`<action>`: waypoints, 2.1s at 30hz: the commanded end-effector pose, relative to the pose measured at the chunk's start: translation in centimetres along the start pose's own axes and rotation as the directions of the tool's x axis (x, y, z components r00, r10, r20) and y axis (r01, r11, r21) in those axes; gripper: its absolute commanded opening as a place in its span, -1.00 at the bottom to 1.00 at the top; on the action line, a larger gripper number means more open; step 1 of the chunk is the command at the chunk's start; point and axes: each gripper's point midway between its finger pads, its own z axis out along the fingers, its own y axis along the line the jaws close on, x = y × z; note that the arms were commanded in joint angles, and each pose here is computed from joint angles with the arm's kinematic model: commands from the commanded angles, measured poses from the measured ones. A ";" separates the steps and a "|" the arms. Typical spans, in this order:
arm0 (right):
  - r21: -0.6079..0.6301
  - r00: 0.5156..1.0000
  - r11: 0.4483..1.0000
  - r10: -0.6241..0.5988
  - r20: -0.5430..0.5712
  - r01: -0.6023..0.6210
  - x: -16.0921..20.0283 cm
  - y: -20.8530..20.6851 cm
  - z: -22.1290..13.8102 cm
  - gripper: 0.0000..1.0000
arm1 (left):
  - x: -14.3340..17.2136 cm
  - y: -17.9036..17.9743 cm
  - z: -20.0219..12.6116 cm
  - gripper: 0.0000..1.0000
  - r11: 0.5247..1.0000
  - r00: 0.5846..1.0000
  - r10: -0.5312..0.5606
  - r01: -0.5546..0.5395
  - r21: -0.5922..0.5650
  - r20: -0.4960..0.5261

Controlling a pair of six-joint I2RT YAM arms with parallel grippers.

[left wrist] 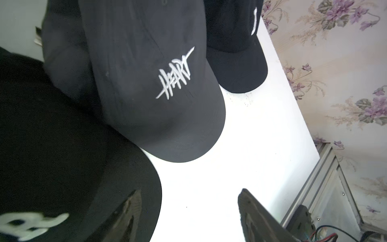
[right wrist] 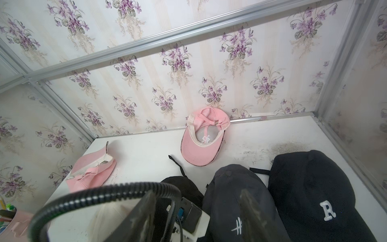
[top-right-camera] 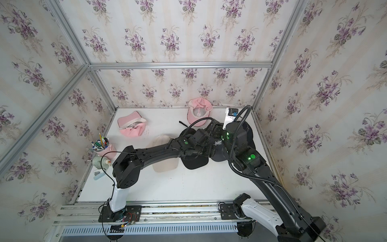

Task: Open the adjustable buckle of the baseball cap
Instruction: Place the baseball cap at the center of the board, then pick up the baseball cap from the center of the board.

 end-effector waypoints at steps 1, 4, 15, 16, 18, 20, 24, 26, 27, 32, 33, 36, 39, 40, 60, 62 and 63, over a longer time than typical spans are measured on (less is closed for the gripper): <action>0.022 0.998 1.000 0.018 0.057 -0.020 -1.7 -0.1 0.2 0.27 | -1.7 -0.1 -2.6 0.51 0.984 0.985 0.172 -0.171 -0.040 0.030; 0.077 0.997 0.996 0.028 0.077 -0.034 -2.6 -1.7 0.6 0.27 | -4.5 1.0 -5.4 0.53 0.966 0.966 0.250 -0.244 -0.089 0.072; 0.023 0.992 0.998 0.055 -0.116 -0.053 0.6 -1.0 6.4 0.28 | -13.4 10.7 -9.5 0.54 0.985 0.977 0.154 -0.140 -0.102 0.147; 0.015 0.988 0.998 0.061 -0.144 -0.059 1.3 -0.8 7.5 0.27 | -13.9 11.7 -9.4 0.54 0.987 0.979 0.139 -0.124 -0.102 0.152; 0.002 0.981 0.998 0.061 -0.184 -0.061 2.3 -0.6 9.6 0.27 | -14.7 13.6 -9.0 0.54 0.990 0.982 0.104 -0.087 -0.111 0.159; -0.013 0.973 0.999 0.048 -0.224 -0.052 3.4 -0.4 12.1 0.27 | -15.4 15.6 -8.5 0.54 0.993 0.983 0.061 -0.043 -0.109 0.171; -0.021 0.953 0.999 0.041 -0.300 -0.049 5.3 -0.4 17.2 0.25 | -15.6 18.9 -7.4 0.54 0.995 0.985 -0.025 0.041 -0.091 0.168; -0.029 0.939 0.998 0.037 -0.341 -0.050 6.7 -0.4 19.9 0.24 | -15.4 20.0 -7.1 0.54 0.994 0.986 -0.042 0.058 -0.092 0.163; -0.027 0.933 0.998 0.039 -0.357 -0.052 7.3 -0.6 21.0 0.24 | -15.3 20.2 -7.1 0.54 0.994 0.985 -0.046 0.061 -0.090 0.164; -0.005 0.884 0.994 0.094 -0.458 -0.108 11.6 -2.4 26.7 0.17 | -14.8 21.3 -7.9 0.54 0.992 0.982 -0.061 0.079 -0.094 0.179; 0.000 0.875 0.993 0.104 -0.472 -0.118 12.3 -2.6 27.4 0.16 | -14.7 21.5 -8.1 0.54 0.992 0.982 -0.064 0.082 -0.096 0.179; 0.015 0.851 0.990 0.128 -0.509 -0.141 14.8 -3.6 29.2 0.15 | -14.0 21.9 -9.1 0.54 0.990 0.982 -0.067 0.088 -0.110 0.179; 0.034 0.828 0.988 0.142 -0.543 -0.147 17.1 -4.6 31.0 0.14 | -13.1 22.4 -10.1 0.54 0.987 0.981 -0.069 0.093 -0.129 0.182; 0.045 0.818 0.987 0.153 -0.555 -0.154 17.9 -5.1 31.5 0.14 | -12.9 22.5 -10.5 0.54 0.986 0.980 -0.068 0.094 -0.134 0.186; -0.065 0.783 0.933 0.258 -0.566 -0.355 21.2 -4.1 37.8 -0.70 | -10.0 23.7 -16.3 0.54 0.954 0.981 -0.035 0.089 -0.285 0.189; -0.076 0.795 0.931 0.259 -0.549 -0.356 20.3 -3.9 37.9 -0.90 | -9.9 23.6 -17.0 0.54 0.952 0.980 -0.025 0.084 -0.295 0.198; -0.083 0.801 0.931 0.258 -0.540 -0.355 19.7 -3.7 37.8 -0.95 | -9.8 23.6 -17.3 0.54 0.950 0.979 -0.019 0.081 -0.301 0.202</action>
